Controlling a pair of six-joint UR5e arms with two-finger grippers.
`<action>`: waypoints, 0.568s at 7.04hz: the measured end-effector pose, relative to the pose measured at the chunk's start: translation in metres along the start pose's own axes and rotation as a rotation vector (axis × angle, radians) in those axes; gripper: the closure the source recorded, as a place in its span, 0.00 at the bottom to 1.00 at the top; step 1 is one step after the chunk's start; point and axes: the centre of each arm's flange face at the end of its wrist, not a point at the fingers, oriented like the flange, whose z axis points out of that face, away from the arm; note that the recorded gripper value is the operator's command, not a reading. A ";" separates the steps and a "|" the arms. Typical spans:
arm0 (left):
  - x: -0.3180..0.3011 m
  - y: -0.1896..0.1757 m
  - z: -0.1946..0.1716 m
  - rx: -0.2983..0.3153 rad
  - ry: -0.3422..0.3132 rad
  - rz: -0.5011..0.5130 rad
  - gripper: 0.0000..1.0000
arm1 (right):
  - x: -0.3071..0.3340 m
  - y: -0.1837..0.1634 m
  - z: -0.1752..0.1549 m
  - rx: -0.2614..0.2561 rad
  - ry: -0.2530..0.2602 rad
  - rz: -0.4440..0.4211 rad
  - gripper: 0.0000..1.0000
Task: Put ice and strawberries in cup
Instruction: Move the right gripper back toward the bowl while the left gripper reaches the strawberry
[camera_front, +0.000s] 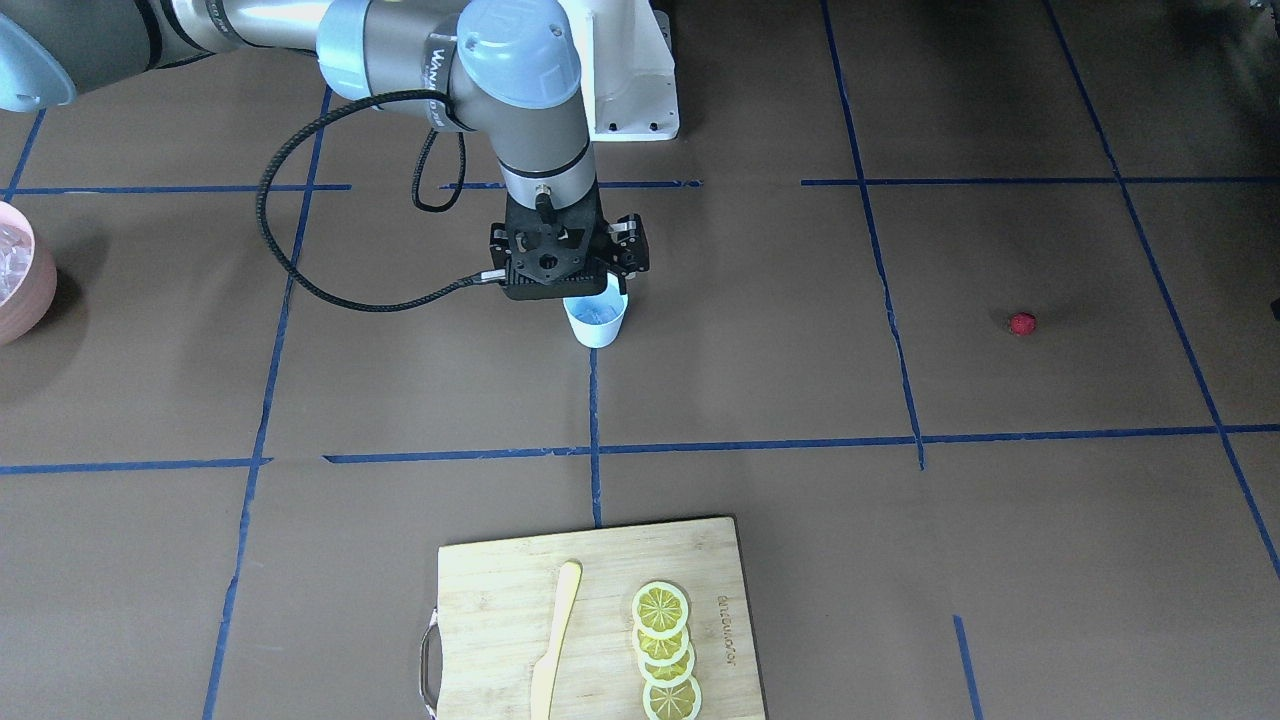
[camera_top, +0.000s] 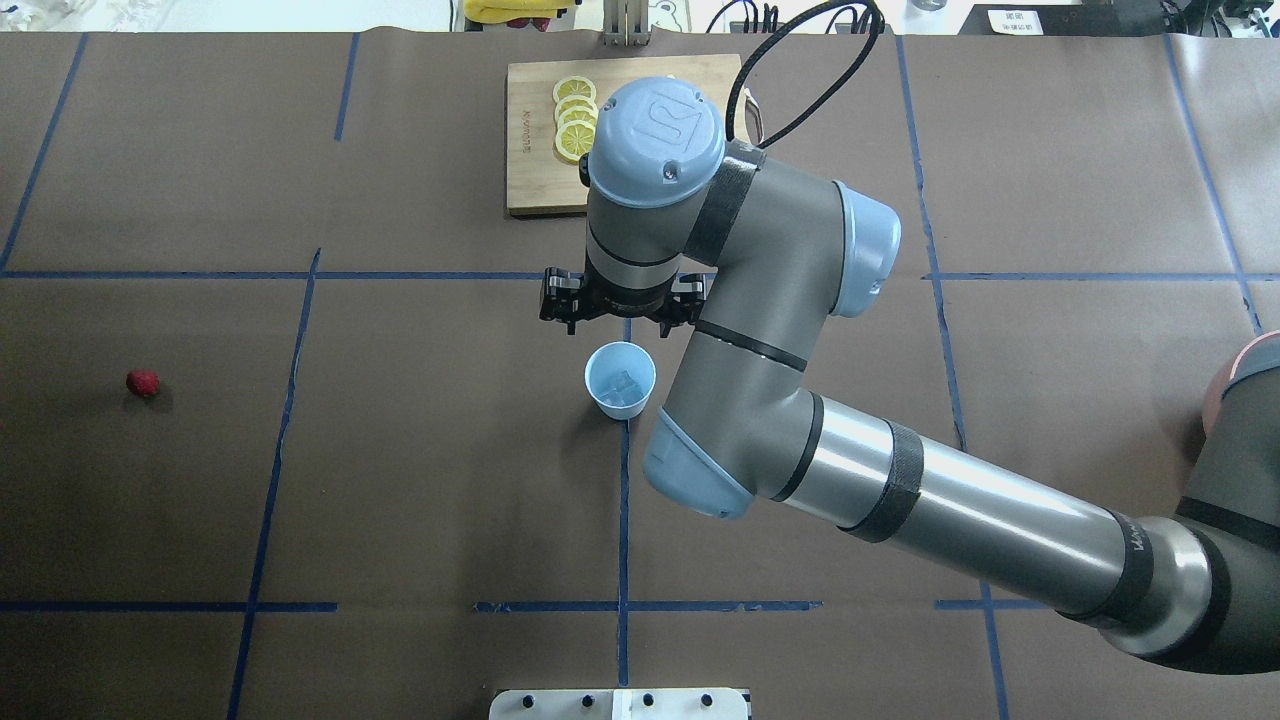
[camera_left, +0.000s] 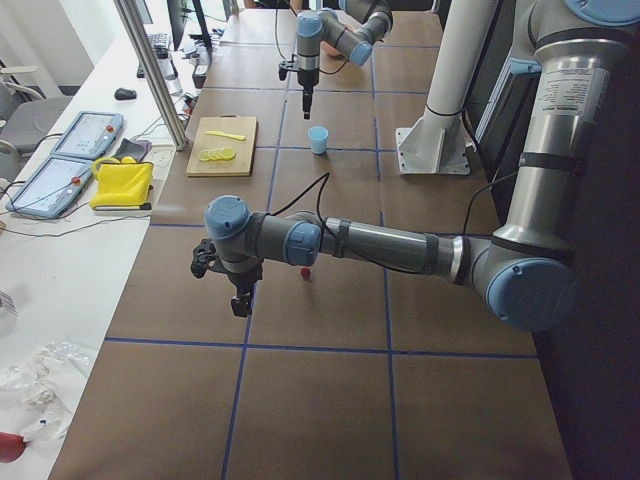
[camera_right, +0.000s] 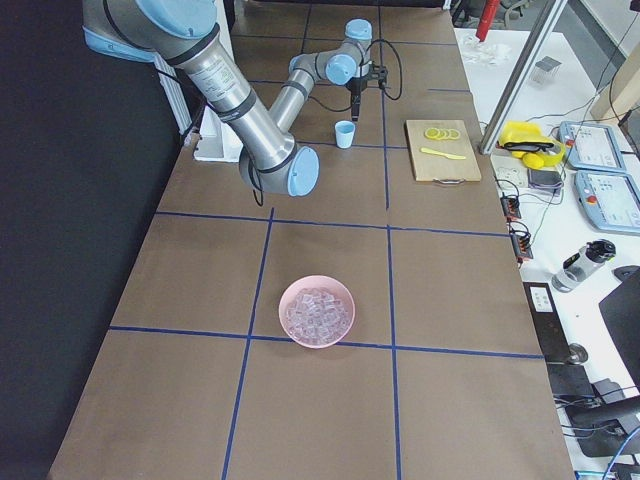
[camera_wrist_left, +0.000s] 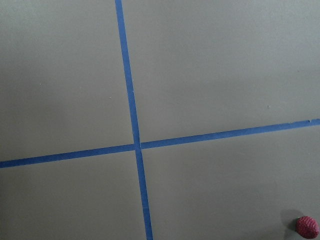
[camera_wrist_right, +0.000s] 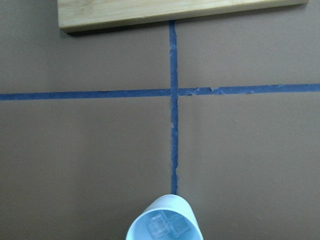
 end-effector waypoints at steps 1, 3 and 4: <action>0.028 0.003 0.000 0.003 0.007 -0.005 0.00 | 0.030 -0.005 -0.016 0.019 0.002 -0.001 0.01; 0.086 0.022 0.013 -0.001 -0.021 -0.061 0.00 | 0.103 -0.023 -0.054 0.049 -0.008 -0.039 0.01; 0.112 0.036 0.029 0.015 -0.048 -0.091 0.00 | 0.142 -0.033 -0.072 0.048 -0.017 -0.057 0.01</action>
